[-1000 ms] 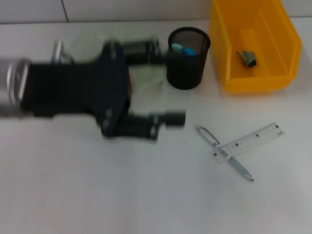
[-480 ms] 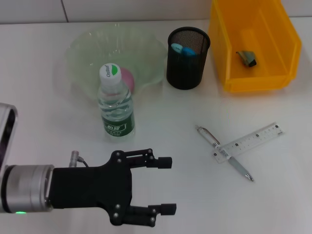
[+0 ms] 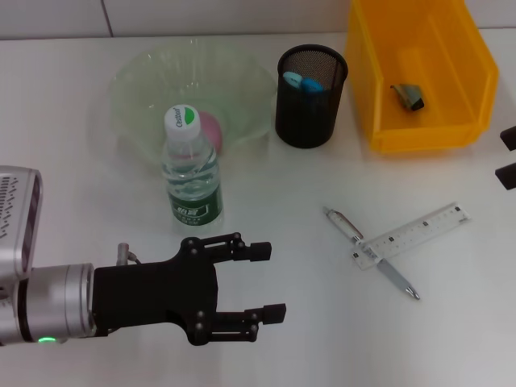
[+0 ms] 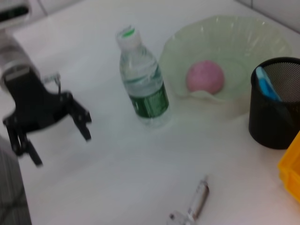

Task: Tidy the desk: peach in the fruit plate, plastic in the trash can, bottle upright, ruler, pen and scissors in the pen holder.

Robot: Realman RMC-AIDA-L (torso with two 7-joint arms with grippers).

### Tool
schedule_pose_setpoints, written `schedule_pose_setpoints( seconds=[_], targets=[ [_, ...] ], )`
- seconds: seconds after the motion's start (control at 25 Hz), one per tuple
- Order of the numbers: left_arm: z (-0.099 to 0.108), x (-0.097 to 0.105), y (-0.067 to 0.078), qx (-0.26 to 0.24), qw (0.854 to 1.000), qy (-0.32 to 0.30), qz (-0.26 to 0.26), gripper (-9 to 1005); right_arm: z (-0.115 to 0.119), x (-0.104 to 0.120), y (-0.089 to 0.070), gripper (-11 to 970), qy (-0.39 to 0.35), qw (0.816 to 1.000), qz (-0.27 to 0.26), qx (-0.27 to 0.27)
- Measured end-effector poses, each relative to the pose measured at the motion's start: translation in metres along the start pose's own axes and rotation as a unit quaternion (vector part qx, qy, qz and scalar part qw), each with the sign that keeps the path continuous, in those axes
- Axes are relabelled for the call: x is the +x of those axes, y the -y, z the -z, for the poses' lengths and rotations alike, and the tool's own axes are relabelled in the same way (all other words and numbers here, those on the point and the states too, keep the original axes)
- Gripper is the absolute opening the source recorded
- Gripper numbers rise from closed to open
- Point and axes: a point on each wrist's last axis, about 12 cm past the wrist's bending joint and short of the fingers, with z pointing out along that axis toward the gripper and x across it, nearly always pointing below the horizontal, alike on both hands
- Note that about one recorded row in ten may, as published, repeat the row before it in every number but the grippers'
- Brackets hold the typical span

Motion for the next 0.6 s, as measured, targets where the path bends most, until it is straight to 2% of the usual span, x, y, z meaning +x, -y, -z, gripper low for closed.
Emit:
schedule_pose_setpoints(
  seconds=[0.04, 0.08, 0.12, 0.2, 0.24, 0.28, 0.36, 0.4, 0.44, 0.48, 0.52, 0.6],
  targets=[
    [0.0, 0.0, 0.0, 0.0, 1.0, 0.0, 0.0, 775, 0.0, 0.0, 0.0, 656, 0.0, 1.0, 0.0, 0.0],
    [0.0, 0.0, 0.0, -0.002, 1.0, 0.001, 0.008, 775, -0.006, -0.003, 0.001, 655, -0.029, 0.999, 0.034, -0.001],
    [0.0, 0.0, 0.0, -0.002, 1.0, 0.001, 0.008, 775, -0.006, -0.003, 0.001, 655, -0.029, 0.999, 0.034, -0.001],
    [0.002, -0.001, 0.0, -0.006, 1.0, 0.003, 0.024, 774, -0.024, -0.008, 0.003, 654, -0.08, 0.993, 0.083, 0.0],
    [0.002, -0.001, 0.0, -0.006, 1.0, 0.003, 0.024, 774, -0.024, -0.008, 0.003, 654, -0.08, 0.993, 0.083, 0.0],
    [0.003, -0.001, -0.001, -0.007, 1.0, 0.003, 0.03, 773, -0.037, -0.011, 0.003, 653, -0.106, 0.988, 0.111, 0.003],
    [0.004, 0.0, -0.001, -0.008, 0.999, 0.003, 0.033, 772, -0.044, -0.011, 0.002, 653, -0.117, 0.985, 0.126, 0.004],
    [0.004, 0.001, 0.0, -0.01, 0.999, 0.002, 0.038, 772, -0.054, -0.014, -0.002, 653, -0.131, 0.979, 0.158, 0.002],
    [0.004, 0.001, 0.0, -0.01, 0.999, 0.002, 0.038, 772, -0.054, -0.014, -0.002, 652, -0.131, 0.979, 0.158, 0.002],
    [0.003, 0.001, 0.0, -0.009, 0.999, 0.002, 0.038, 772, -0.059, -0.017, -0.007, 652, -0.141, 0.972, 0.185, 0.006],
    [0.003, 0.001, 0.0, -0.009, 0.999, 0.002, 0.038, 772, -0.059, -0.017, -0.007, 652, -0.141, 0.972, 0.185, 0.006],
    [0.003, 0.001, 0.0, -0.008, 0.999, 0.001, 0.038, 772, -0.068, -0.023, -0.015, 651, -0.158, 0.961, 0.224, 0.02]
  ],
)
